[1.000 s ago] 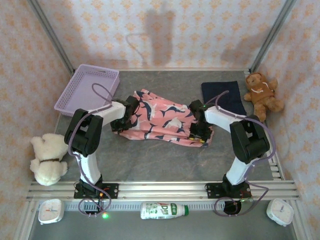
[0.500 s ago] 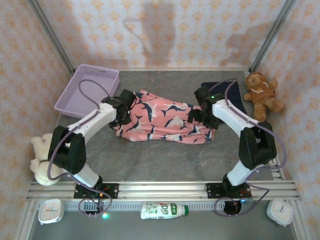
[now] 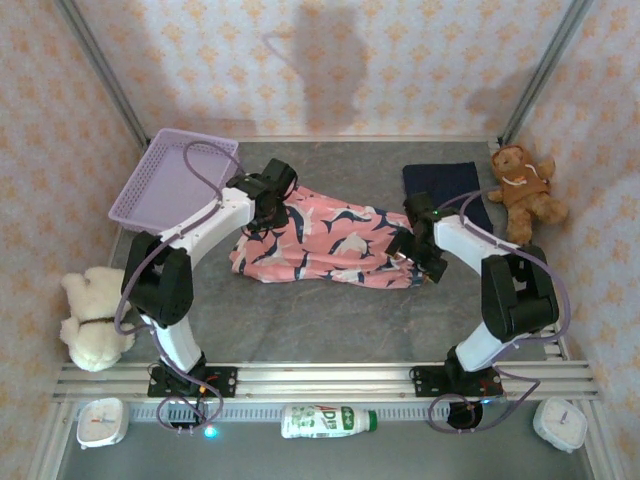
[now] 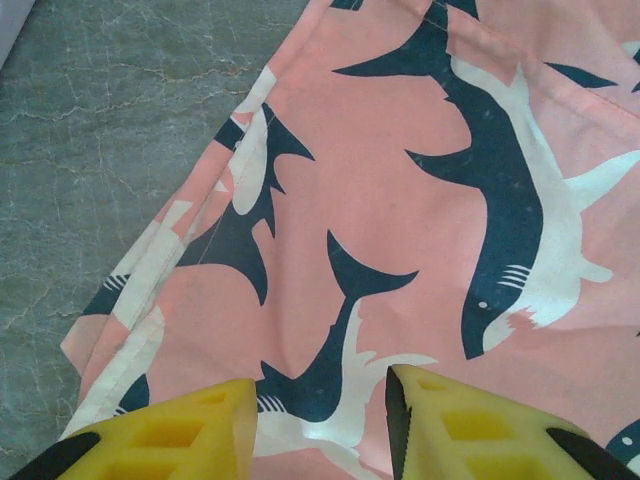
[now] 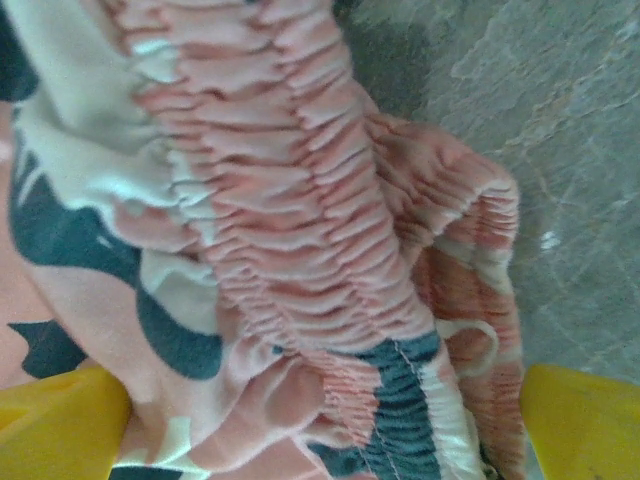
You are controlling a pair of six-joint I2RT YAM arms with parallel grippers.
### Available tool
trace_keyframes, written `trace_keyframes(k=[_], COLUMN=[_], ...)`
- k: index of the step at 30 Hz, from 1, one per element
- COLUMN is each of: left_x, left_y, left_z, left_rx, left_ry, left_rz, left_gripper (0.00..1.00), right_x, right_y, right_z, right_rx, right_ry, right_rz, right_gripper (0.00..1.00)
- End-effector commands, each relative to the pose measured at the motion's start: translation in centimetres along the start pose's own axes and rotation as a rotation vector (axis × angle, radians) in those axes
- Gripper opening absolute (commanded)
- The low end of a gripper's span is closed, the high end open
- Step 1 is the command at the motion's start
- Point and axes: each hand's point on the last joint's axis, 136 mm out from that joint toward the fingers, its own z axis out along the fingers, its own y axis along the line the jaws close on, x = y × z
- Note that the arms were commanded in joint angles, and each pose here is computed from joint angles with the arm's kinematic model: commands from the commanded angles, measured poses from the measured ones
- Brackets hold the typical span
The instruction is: Fold and stack the mixed laundry pile
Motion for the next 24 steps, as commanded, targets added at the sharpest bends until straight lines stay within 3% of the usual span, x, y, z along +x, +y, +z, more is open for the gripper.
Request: trace_keyframes(k=[1, 6, 8, 10, 12, 14, 19, 24], left_x=[0.2, 0.9, 1.2, 1.5, 1.7, 1.9, 2.5, 2.7], left_y=[0.0, 0.6, 0.5, 0.3, 0.2, 0.0, -0.7, -2.9], left_z=[-0.3, -0.3, -0.3, -0.3, -0.4, -0.3, -0.1, -0.4], left_rx=[0.015, 0.014, 0.025, 0.035, 0.04, 0.043, 0.05, 0.112], left_ry=[0.001, 0.009, 0.015, 0.02, 0.019, 0.024, 0.029, 0.032], left_rz=[-0.016, -0.024, -0.031, -0.034, -0.033, -0.029, -0.02, 0.019], left_gripper=[0.39, 0.39, 0.39, 0.39, 0.39, 0.39, 0.39, 0.39], right_x=[-0.8, -0.5, -0.4, -0.2, -0.2, -0.2, -1.2, -3.6], right_y=[1.3, 1.3, 1.3, 1.1, 1.1, 1.0, 1.1, 2.8], right_z=[1.0, 2.9, 3.4, 3.9, 4.2, 4.5, 4.0, 0.8], right_rx=[-0.068, -0.081, -0.083, -0.078, -0.073, -0.055, -0.01, 0.006], right_ry=[-0.025, -0.014, -0.007, -0.002, 0.003, 0.009, -0.005, -0.058], right_rz=[0.091, 0.112, 0.112, 0.107, 0.092, 0.064, -0.043, -0.231], right_gripper=[0.99, 1.0, 0.96, 0.82, 0.55, 0.36, 0.03, 0.0])
